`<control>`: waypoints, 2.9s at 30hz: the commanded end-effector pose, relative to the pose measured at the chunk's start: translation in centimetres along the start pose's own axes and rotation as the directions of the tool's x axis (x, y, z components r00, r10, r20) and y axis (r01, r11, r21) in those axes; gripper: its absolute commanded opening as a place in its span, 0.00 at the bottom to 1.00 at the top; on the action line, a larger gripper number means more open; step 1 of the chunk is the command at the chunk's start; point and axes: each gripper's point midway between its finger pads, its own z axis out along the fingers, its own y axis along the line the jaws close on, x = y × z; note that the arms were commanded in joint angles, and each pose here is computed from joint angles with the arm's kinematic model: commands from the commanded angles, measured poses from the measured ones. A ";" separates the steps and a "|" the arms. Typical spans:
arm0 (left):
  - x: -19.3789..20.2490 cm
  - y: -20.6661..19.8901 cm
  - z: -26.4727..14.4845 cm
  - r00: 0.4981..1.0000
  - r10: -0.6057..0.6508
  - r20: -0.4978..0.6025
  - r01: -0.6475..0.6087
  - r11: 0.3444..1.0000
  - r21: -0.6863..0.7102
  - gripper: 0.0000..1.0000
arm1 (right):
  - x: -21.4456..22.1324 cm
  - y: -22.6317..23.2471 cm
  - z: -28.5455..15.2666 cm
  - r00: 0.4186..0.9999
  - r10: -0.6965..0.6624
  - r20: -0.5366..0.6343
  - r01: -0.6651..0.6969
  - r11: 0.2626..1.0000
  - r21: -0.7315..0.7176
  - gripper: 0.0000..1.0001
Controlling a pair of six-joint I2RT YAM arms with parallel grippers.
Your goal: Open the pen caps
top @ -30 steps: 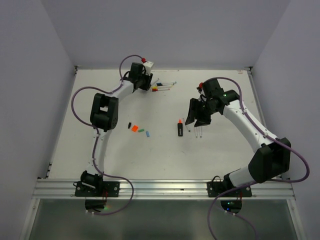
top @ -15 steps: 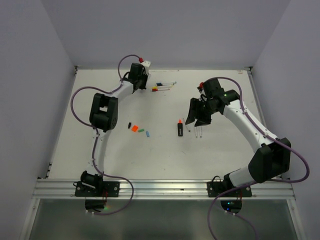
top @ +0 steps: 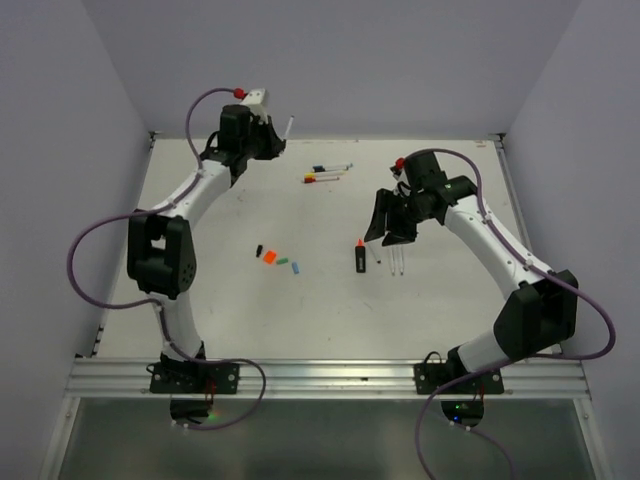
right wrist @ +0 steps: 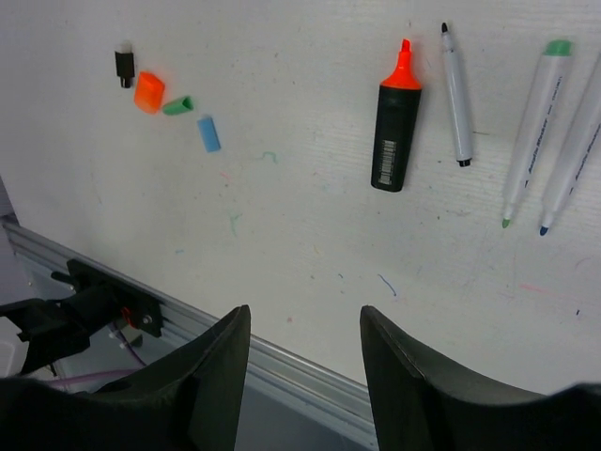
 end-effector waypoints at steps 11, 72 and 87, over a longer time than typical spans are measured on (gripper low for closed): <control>10.3 -20.6 -15.8 0.946 -0.106 -0.305 0.292 0.685 0.668 0.00 | -3.4 5.3 -0.9 0.996 0.006 0.088 0.015 0.971 -0.238 0.63; 12.6 -23.6 -18.4 0.922 -0.079 -0.379 0.344 0.618 0.707 0.32 | -5.5 8.8 0.0 0.977 0.169 0.130 -0.100 0.903 -0.419 0.00; 9.4 -26.7 -28.7 0.888 -0.062 -0.456 0.458 0.018 0.889 0.00 | -6.8 12.4 -4.3 0.969 0.081 0.232 0.124 0.655 -0.746 0.00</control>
